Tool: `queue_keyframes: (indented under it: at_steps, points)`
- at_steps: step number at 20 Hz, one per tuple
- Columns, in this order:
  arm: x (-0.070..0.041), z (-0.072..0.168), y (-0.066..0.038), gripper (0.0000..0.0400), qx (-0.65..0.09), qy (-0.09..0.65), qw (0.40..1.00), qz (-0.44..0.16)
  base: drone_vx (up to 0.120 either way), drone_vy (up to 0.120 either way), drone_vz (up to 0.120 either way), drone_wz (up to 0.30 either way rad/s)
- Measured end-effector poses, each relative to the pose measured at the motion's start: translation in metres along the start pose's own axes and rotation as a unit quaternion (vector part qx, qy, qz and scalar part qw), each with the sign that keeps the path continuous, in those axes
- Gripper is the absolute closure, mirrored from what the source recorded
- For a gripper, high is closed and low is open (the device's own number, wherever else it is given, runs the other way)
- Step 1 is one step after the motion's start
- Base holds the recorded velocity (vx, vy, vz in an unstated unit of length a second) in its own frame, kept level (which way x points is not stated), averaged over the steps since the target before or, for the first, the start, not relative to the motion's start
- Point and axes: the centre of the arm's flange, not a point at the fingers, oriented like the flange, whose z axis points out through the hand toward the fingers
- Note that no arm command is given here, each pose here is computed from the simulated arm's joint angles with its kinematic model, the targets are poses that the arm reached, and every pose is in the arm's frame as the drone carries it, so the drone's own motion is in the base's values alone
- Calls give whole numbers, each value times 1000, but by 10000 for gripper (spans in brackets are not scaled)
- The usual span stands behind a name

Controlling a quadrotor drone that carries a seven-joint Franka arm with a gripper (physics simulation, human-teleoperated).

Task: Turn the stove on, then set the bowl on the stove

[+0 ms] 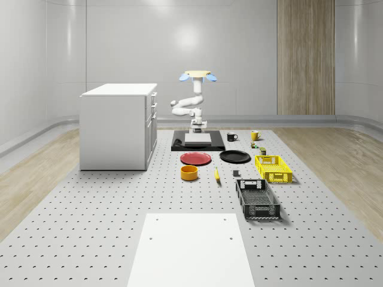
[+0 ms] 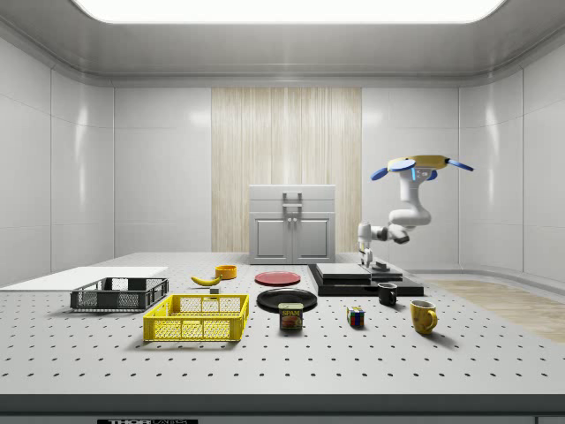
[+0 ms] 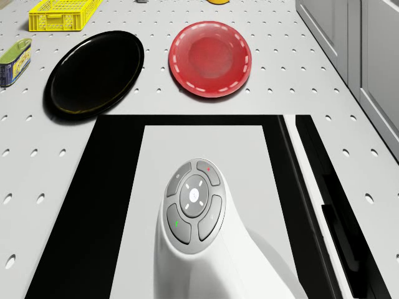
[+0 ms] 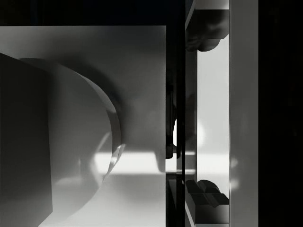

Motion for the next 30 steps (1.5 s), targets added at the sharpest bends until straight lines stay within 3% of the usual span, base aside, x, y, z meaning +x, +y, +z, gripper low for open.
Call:
queue_keyframes:
  at_steps: [30]
  points:
    - [0,0,0,0,0,-1,1000,1,120,-17,0,0]
